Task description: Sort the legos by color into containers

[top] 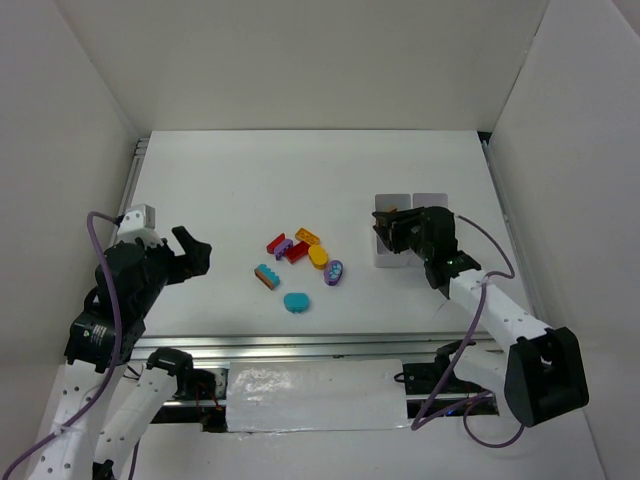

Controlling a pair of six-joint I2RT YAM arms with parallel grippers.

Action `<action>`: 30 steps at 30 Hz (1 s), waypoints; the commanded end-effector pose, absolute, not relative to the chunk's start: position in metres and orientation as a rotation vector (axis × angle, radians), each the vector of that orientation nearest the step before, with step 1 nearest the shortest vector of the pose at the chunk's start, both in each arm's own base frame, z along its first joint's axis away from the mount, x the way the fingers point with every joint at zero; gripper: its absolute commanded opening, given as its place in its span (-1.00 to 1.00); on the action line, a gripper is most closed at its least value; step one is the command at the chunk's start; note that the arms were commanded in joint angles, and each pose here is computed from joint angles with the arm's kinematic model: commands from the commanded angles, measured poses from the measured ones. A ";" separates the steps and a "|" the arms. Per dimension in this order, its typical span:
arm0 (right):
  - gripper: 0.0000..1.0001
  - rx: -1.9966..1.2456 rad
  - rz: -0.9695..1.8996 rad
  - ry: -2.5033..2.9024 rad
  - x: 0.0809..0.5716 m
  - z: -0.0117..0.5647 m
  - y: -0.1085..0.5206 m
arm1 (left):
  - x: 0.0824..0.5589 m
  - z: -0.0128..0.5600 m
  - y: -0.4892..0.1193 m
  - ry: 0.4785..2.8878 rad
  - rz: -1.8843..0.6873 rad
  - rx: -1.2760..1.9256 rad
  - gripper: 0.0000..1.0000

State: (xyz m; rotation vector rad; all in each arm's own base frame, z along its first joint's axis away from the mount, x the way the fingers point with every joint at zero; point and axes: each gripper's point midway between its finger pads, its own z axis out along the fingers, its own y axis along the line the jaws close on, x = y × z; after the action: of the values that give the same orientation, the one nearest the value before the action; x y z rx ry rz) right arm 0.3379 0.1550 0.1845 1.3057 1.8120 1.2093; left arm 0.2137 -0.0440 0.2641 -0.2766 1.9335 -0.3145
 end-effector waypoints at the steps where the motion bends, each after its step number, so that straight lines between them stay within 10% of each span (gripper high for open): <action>1: -0.88 1.302 1.275 1.732 0.346 0.196 0.151 | 0.218 0.275 -0.047 1.884 -0.331 -0.237 0.99; 15: -0.75 1.340 1.216 1.789 0.349 0.154 0.130 | 0.220 0.273 -0.052 1.898 -0.345 -0.215 0.99; 30: 0.00 1.319 1.207 1.796 0.355 0.150 0.129 | 0.223 0.270 -0.054 1.913 -0.348 -0.206 0.99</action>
State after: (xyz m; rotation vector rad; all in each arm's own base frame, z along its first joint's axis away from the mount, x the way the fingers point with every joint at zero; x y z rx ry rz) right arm 0.3486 0.1302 0.1403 1.3633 1.8275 1.1812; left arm 0.2165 -0.0518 0.2633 -0.2460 1.9457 -0.3495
